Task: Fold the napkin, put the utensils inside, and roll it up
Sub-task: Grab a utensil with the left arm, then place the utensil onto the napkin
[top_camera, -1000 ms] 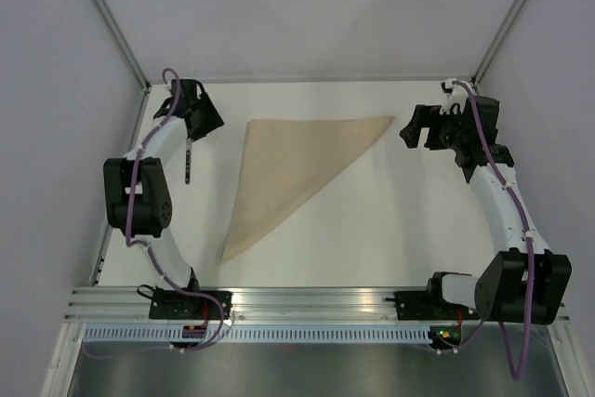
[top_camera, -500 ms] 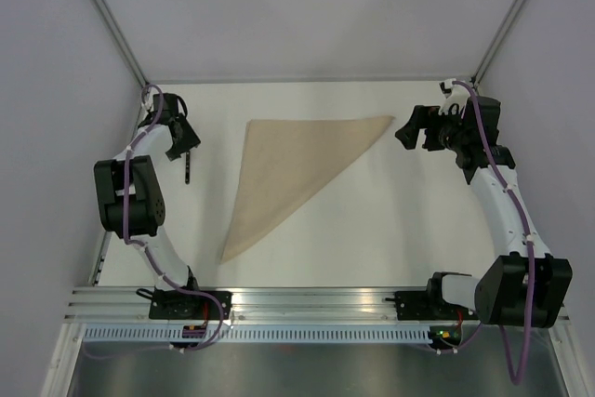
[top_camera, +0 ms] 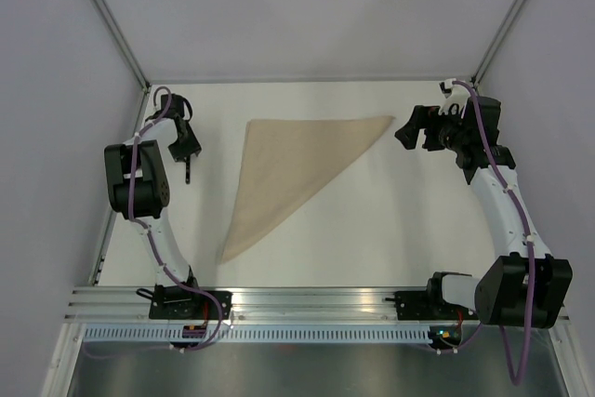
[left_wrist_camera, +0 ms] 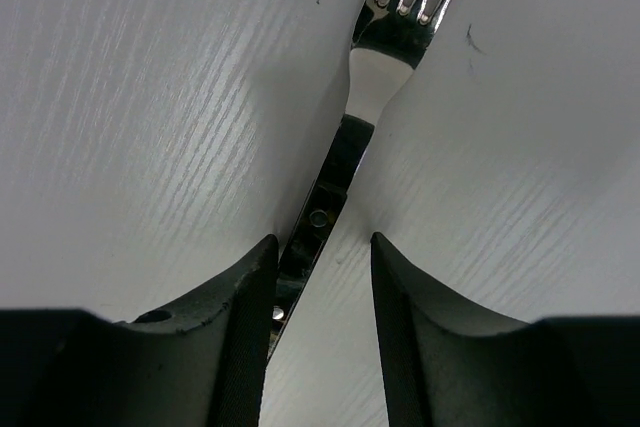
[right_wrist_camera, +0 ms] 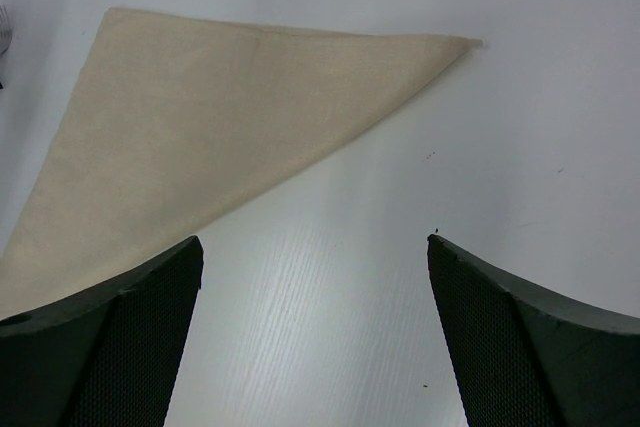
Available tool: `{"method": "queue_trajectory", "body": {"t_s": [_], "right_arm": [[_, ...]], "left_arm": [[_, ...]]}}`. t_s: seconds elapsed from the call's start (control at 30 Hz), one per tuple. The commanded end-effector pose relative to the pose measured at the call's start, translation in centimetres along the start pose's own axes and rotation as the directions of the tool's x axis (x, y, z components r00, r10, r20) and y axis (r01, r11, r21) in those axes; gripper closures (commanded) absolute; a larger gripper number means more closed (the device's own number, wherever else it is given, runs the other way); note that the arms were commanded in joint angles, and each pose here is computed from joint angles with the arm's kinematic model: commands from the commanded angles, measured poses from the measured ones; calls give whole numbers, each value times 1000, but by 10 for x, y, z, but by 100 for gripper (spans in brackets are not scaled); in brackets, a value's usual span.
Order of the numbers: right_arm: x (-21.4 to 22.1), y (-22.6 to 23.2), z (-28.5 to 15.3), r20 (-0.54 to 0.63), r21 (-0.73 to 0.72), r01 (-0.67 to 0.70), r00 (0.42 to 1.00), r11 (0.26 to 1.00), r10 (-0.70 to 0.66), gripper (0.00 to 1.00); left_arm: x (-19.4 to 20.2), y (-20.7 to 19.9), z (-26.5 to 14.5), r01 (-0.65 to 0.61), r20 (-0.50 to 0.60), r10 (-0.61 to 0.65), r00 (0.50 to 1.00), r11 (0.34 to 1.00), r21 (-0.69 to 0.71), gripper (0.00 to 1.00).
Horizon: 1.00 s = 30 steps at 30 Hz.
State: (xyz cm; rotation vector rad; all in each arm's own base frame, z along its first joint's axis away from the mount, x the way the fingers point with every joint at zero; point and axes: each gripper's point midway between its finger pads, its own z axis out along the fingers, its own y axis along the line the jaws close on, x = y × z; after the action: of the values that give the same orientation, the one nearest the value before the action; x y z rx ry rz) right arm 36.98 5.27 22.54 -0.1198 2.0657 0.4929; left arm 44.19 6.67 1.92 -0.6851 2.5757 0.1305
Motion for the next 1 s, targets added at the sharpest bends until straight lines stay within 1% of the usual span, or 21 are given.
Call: {"method": "queue_trajectory", "body": {"t_s": [0.0,0.1,0.13,0.2,0.23,0.3,0.4,0.43,0.5,0.53,0.57,0.6,0.67,0.7,0.73,0.77,0.83,0.87,0.9,0.93,0.97], "right_arm": [[-10,6,-5,29,-16,4,1000,1000,-3,2],[-10,7,-5,28,-19,5,1000,1000,-4,2],[-10,6,-5,28,-19,3,1000,1000,-2,2],[-10,7,-5,27,-22,5,1000,1000,-4,2],[-9,6,-5,26,-20,3,1000,1000,-3,2],[-10,7,-5,27,-23,2,1000,1000,-1,2],[-10,7,-5,26,-22,0,1000,1000,0,2],[-9,7,-4,26,-23,3,1000,1000,-2,2],[-9,7,-3,23,-23,-2,1000,1000,2,2],[-9,6,-3,22,-23,-1,1000,1000,2,2],[-9,6,-3,23,-23,1,1000,1000,-1,2],[-8,6,-2,19,-21,-1,1000,1000,1,2],[-9,5,-2,20,-18,-2,1000,1000,2,2],[-9,4,-2,20,-18,1,1000,1000,-1,2],[-8,4,-1,17,-19,1,1000,1000,0,2],[-8,4,-1,17,-18,1,1000,1000,-1,2],[-7,4,-1,16,-18,1,1000,1000,0,2],[-7,4,0,14,-19,2,1000,1000,-2,2],[-6,4,0,14,-19,2,1000,1000,-2,2],[-6,4,0,15,-19,3,1000,1000,-3,2],[-6,4,0,15,-18,1,1000,1000,-1,2]], "left_arm": [[-2,0,3,-60,-20,60,998,998,-5,53],[5,2,9,-72,-44,72,996,997,-12,62],[5,2,10,-73,-48,72,996,997,-10,72],[7,1,9,-77,-56,77,995,997,-1,88],[4,-1,7,-79,-49,79,996,997,9,98],[-1,-6,0,-83,-39,84,996,996,40,98],[-22,-20,-26,-104,26,102,994,988,115,98],[-38,-27,-46,-112,80,101,992,982,149,98],[-47,-47,-69,-154,123,127,984,956,249,98],[-57,-54,-88,-174,166,130,977,943,282,98],[-56,-71,-102,-233,198,174,965,912,336,98],[-57,-80,-112,-269,223,198,955,895,357,98],[-51,-106,-138,-385,291,283,914,832,400,98],[-40,-125,-148,-444,314,332,889,792,419,98],[-32,-135,-153,-509,341,389,856,752,420,98],[-13,-160,-167,-566,366,435,823,685,459,98],[12,-177,-175,-664,390,537,748,584,467,98],[39,-196,-180,-696,385,591,709,503,512,98],[53,-203,-184,-713,382,623,683,455,533,98],[69,-206,-186,-736,378,668,642,397,549,98],[90,-219,-192,-757,389,700,599,336,560,98]]}}
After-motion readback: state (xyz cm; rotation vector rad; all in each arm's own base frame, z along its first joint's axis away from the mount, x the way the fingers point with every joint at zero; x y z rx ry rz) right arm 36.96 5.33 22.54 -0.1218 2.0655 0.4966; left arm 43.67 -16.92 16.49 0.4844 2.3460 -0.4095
